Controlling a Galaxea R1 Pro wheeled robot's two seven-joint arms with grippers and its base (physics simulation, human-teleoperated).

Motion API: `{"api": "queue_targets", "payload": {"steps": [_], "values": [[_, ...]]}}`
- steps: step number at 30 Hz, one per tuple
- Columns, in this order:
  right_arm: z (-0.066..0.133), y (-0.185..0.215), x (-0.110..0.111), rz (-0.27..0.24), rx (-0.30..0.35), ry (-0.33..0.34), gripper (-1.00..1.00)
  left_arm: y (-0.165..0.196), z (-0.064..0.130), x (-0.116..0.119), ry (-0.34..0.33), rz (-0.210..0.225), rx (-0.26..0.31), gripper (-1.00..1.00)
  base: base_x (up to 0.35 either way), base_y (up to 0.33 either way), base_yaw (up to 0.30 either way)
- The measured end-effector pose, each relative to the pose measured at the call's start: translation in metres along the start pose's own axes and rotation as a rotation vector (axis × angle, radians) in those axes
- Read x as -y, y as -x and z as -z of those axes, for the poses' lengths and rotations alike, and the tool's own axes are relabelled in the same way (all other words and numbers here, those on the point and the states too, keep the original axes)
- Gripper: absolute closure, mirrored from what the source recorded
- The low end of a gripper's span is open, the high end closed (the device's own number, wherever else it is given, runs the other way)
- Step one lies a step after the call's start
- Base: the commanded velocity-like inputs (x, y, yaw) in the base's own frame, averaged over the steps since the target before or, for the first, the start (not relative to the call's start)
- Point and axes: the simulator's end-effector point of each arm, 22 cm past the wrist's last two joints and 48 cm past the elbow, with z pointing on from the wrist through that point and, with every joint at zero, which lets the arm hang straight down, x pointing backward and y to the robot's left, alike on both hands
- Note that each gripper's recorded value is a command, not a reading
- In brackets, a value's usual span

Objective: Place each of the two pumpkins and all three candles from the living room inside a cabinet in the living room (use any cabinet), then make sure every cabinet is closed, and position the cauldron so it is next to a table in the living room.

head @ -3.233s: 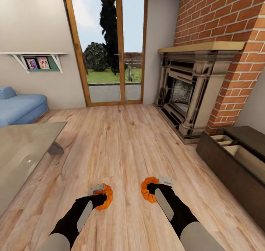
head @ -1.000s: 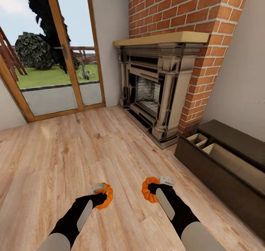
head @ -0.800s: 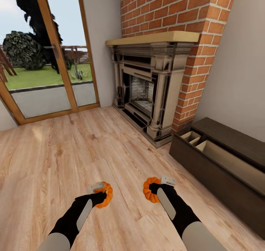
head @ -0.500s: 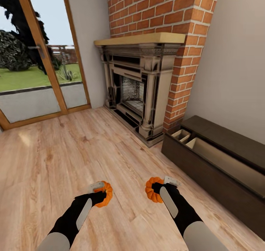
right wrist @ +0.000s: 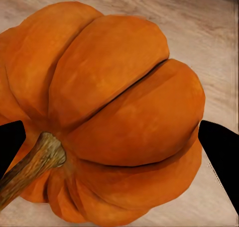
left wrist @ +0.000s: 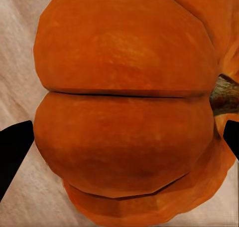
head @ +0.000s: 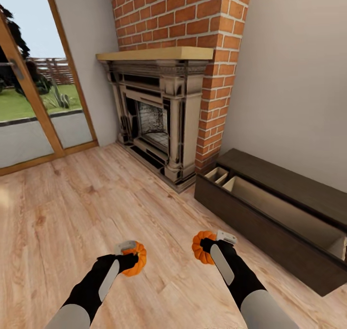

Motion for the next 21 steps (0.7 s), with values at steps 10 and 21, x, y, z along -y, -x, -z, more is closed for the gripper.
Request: {"api": "queue_targets", "payload": {"steps": [10,21], "values": [[0.005,0.0077,0.0092,-0.05,-0.008,-0.01,1.0,0.0084,0.0081,0.0048,-0.003,-0.008,0.013,1.0,0.001,0.0,-0.274],[0.0047,0.0081,0.0093,-0.057,-0.005,-0.007,1.0,0.0081,0.0081,0.0053,-0.003,-0.01,0.013,1.0,0.192,0.005,-0.278]]}}
